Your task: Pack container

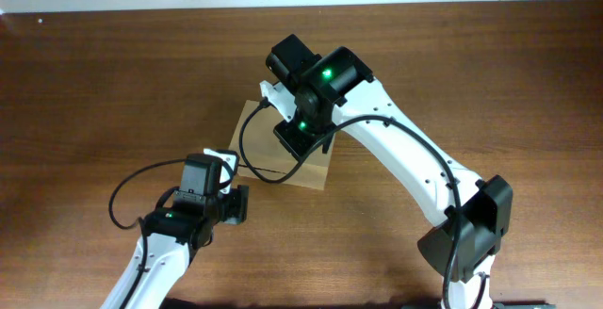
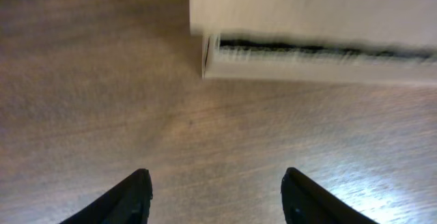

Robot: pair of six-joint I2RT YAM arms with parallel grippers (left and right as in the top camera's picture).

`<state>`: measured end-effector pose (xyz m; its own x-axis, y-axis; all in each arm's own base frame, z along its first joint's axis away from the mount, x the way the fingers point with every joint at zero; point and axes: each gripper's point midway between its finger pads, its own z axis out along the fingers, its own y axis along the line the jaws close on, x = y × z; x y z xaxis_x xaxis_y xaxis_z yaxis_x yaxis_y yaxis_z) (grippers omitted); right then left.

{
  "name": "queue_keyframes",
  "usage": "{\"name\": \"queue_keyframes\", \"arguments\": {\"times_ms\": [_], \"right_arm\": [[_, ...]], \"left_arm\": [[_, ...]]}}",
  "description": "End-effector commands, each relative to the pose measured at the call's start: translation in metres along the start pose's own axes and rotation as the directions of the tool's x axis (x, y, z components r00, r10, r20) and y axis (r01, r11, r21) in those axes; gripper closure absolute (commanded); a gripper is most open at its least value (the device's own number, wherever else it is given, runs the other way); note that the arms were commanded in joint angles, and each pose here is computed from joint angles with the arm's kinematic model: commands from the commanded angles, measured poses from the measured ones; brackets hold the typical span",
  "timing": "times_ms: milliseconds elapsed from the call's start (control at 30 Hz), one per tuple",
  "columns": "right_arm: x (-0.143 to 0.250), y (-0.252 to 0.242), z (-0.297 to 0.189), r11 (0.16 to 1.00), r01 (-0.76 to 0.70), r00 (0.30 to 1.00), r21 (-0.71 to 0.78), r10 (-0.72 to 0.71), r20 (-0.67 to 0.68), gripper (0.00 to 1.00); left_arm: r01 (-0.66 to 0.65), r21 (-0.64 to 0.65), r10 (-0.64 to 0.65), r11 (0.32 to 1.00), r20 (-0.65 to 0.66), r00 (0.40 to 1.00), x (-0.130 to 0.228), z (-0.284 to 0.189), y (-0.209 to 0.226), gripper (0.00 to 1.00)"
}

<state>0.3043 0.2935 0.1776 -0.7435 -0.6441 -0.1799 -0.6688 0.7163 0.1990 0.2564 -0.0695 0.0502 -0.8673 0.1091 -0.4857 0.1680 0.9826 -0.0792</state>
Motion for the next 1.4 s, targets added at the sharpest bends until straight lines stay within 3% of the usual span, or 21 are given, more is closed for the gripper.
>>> {"name": "queue_keyframes", "arguments": {"times_ms": [0,500,1367], "right_arm": [[-0.006,0.007,-0.010,1.000,0.007,0.999,-0.016,-0.006,0.038,0.96],[-0.007,0.008,-0.010,1.000,0.000,0.999,-0.021,0.001,0.040,0.96],[-0.011,0.009,-0.010,1.000,-0.007,0.998,-0.027,0.008,0.057,0.91]], "left_arm": [[0.011,0.007,-0.011,1.000,0.005,1.000,0.001,0.001,-0.001,0.36],[0.006,0.017,-0.008,1.000,0.107,0.994,-0.024,0.000,-0.004,0.36],[0.008,0.006,-0.009,1.000,0.067,0.998,-0.021,0.024,-0.002,0.36]]}}
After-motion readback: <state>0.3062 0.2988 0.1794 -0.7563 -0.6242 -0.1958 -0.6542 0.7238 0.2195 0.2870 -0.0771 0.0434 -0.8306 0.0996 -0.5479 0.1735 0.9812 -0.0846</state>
